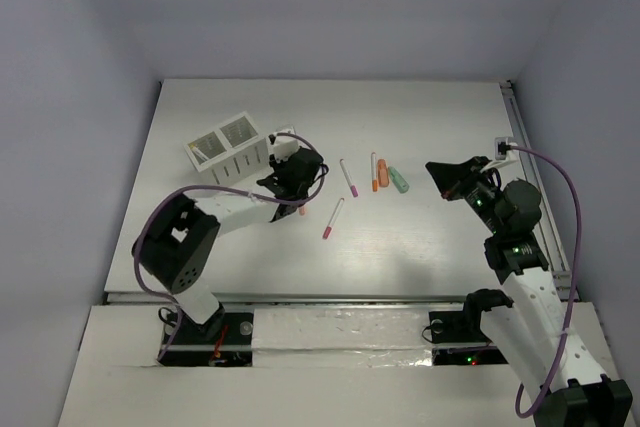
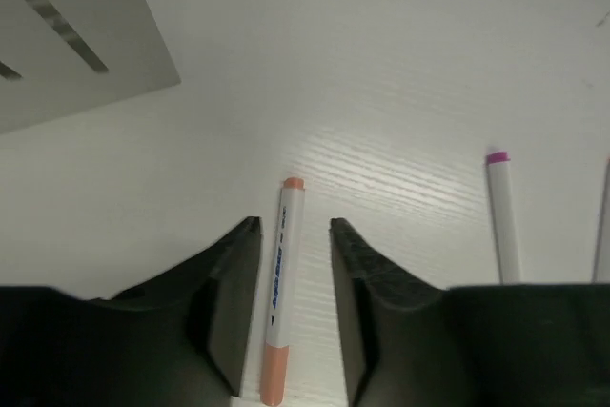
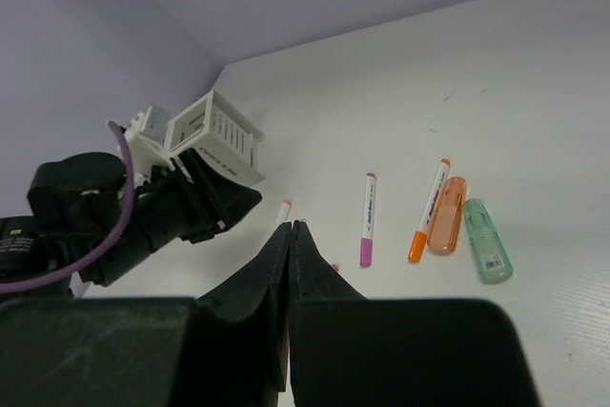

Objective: Sort the stationery into containers
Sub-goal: Pick up the pen from the center of the board, then place the pen in the storage box, then pick up the pen from the center of the board.

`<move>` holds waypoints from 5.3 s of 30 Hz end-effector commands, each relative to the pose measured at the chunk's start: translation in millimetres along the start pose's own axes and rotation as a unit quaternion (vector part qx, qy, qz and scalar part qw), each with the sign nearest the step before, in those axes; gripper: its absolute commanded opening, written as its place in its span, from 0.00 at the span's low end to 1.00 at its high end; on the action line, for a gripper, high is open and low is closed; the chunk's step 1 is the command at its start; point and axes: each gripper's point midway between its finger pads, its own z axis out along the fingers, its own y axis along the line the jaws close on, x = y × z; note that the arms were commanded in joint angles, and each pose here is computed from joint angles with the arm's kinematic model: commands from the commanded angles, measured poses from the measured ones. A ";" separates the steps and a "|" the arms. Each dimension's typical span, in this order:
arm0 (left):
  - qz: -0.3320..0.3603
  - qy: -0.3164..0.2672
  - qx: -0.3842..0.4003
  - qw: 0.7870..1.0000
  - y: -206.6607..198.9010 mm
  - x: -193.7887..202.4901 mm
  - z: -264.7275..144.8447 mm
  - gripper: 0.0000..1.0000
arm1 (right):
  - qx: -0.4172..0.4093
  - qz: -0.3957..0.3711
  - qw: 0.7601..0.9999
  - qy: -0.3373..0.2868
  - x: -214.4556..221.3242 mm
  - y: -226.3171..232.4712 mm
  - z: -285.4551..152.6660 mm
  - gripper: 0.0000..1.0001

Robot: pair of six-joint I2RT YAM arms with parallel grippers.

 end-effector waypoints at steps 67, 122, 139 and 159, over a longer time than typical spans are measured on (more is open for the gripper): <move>-0.012 -0.221 -0.338 0.915 216.5 -270.8 -21.8 0.00 | -0.032 -0.011 0.999 -0.016 -9.2 12.8 0.4 0.27; 0.015 -0.256 -0.105 0.961 36.6 -223.4 -59.5 0.00 | -0.028 -0.013 0.999 -0.013 -7.7 10.5 1.3 0.07; 0.111 0.155 0.236 0.953 -93.3 54.2 -77.4 0.22 | 0.024 -0.005 1.000 -0.015 -9.0 -8.0 3.7 0.26; 0.211 0.195 0.170 0.943 -81.7 109.7 -38.2 0.33 | 0.010 -0.007 1.000 -0.010 -6.1 -4.7 4.7 0.39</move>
